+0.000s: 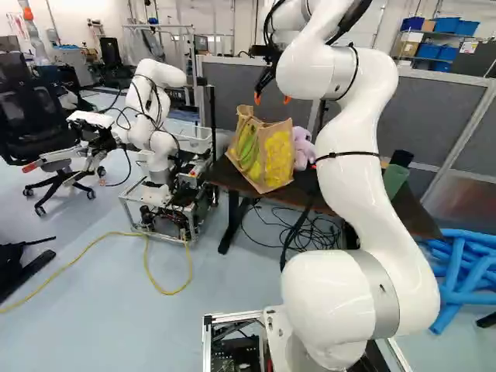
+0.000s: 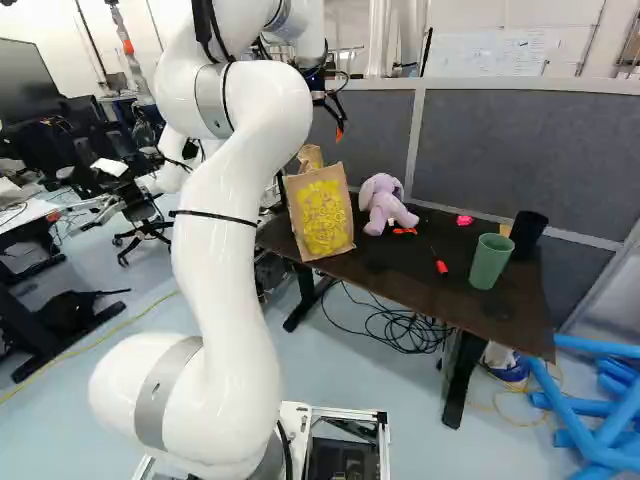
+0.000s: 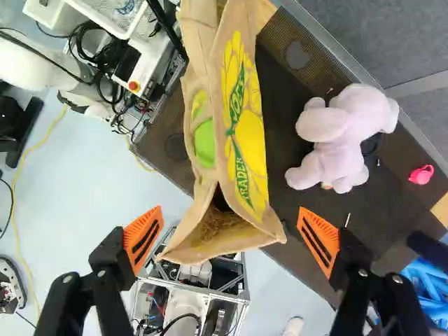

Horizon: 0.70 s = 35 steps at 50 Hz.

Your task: Pick up the bag on the ground and place it on the table

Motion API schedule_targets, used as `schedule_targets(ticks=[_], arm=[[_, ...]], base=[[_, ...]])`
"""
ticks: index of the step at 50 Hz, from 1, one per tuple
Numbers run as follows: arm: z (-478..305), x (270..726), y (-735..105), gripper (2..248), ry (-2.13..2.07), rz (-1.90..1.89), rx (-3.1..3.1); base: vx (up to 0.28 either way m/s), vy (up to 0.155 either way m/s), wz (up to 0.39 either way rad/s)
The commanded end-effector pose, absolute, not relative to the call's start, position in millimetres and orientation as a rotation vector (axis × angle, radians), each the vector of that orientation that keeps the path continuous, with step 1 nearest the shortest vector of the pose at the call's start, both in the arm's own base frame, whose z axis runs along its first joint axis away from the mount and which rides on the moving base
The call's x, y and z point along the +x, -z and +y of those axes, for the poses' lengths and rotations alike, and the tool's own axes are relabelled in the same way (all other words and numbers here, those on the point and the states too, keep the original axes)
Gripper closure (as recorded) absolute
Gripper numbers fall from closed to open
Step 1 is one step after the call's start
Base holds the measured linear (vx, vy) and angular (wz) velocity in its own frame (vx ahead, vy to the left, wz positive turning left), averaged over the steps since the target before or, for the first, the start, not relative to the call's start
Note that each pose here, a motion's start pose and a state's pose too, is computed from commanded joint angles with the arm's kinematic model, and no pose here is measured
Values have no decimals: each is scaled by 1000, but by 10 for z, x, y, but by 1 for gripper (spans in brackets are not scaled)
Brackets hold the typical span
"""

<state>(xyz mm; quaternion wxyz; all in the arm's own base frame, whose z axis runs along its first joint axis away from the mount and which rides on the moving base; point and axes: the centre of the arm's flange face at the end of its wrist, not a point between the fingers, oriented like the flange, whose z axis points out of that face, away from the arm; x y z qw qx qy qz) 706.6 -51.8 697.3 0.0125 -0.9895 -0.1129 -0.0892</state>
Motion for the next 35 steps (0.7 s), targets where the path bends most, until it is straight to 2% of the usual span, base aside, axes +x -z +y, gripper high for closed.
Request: schedule_targets(ticks=[35], arm=[[-518, 7066, -6973, 3, 278, -352, -3084]], base=[[-160, -4, 5]])
